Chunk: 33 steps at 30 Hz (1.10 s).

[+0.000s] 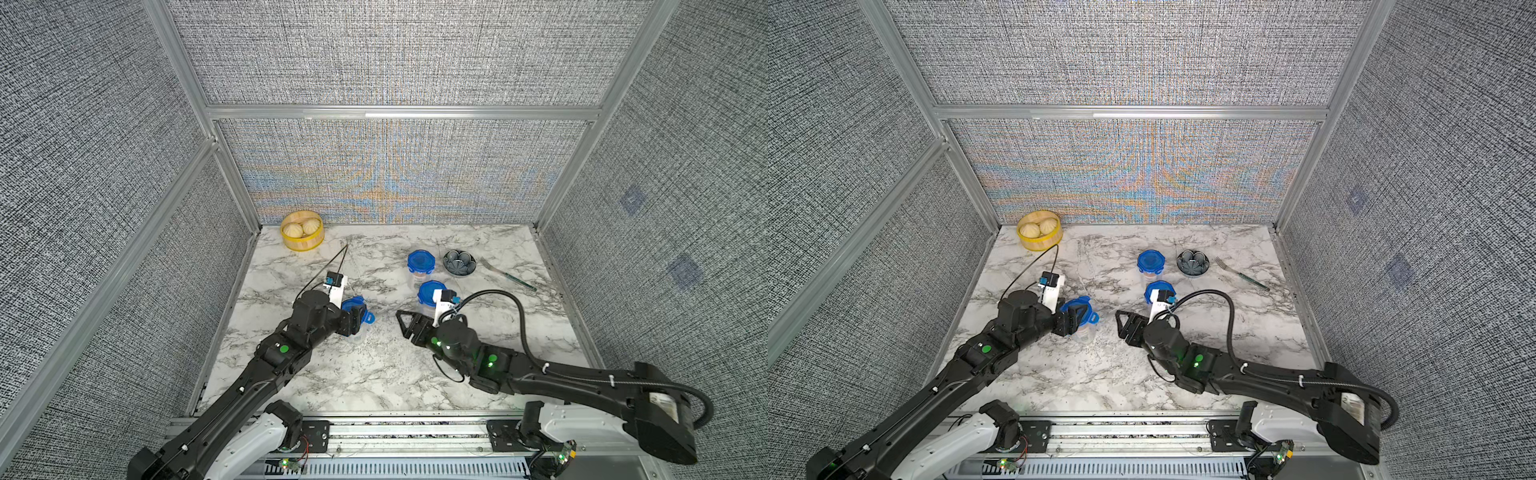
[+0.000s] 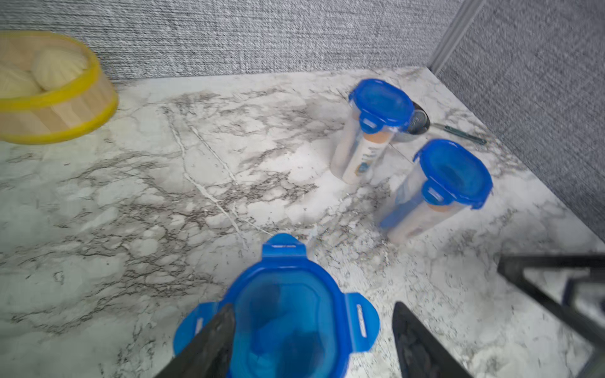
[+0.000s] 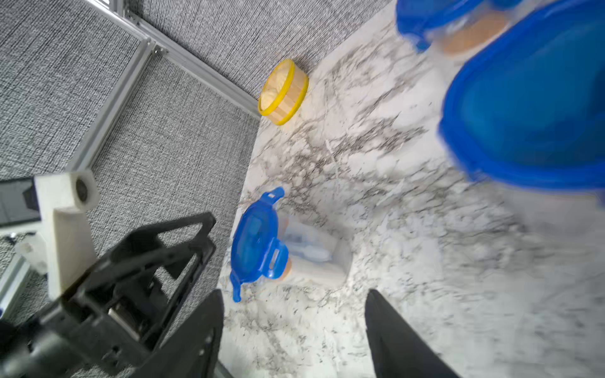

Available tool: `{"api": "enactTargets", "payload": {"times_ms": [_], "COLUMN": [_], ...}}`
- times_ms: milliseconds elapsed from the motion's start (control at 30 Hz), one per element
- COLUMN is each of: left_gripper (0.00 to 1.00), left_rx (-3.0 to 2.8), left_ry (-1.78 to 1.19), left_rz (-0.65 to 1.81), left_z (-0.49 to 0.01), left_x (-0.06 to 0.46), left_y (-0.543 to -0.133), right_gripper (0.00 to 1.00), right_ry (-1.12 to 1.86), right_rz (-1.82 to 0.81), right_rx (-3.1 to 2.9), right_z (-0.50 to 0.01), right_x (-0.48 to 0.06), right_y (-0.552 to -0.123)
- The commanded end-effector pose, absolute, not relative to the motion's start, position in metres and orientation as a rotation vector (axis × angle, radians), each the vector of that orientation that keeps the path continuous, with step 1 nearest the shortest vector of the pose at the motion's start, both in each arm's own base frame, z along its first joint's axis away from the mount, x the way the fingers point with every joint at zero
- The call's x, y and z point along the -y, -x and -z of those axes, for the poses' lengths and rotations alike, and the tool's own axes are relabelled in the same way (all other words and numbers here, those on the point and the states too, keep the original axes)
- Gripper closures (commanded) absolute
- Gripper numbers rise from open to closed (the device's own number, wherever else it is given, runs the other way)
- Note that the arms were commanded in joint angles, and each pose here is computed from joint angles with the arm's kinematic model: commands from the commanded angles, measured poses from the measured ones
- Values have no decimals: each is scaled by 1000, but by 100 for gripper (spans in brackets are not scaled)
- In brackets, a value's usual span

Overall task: Pack away toiletry kits
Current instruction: Close the lid on the container, then close the fastener on the container.

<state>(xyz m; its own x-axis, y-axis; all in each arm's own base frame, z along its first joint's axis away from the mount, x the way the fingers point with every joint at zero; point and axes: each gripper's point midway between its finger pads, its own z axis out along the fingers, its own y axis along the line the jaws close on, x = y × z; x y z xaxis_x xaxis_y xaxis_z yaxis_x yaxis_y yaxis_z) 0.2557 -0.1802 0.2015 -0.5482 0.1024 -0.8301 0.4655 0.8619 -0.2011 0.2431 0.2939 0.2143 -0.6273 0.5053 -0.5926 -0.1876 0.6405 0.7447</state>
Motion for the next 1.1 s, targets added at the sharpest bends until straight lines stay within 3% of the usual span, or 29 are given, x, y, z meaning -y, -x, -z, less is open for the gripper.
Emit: {"api": "enactTargets", "payload": {"times_ms": [0,167,200,233,500,700,1067], "left_gripper": [25,21,2,0,1,0,1], "left_rx": [-2235,-2302,-2318,-2332,-2361,-2472,-2559], "left_ry": [-466,-481,-489,-493,-529,-616,-655], "left_rz": [348,243,227,209,138,136,-78], "left_z": [-187,-194,-194,-195,-212,-196,-182], "left_x": [168,162,162,161,166,183,168], "left_y": [-243,-237,-237,-238,-250,-254,-263], "right_gripper": [29,27,27,26,22,22,22], "right_ry": [-81,89,126,157,249,207,195], "right_rz": [-905,-893,-890,-888,-939,-990,-1065], "right_rx": [-2126,-2193,-2209,-2224,-2294,-2275,-2283], "right_z": [-206,-230,-232,-233,-218,-218,-216], "right_x": [-268,-245,-242,-241,-231,-217,-216], "right_y": [-244,-249,-247,-245,-234,-234,-240]}}
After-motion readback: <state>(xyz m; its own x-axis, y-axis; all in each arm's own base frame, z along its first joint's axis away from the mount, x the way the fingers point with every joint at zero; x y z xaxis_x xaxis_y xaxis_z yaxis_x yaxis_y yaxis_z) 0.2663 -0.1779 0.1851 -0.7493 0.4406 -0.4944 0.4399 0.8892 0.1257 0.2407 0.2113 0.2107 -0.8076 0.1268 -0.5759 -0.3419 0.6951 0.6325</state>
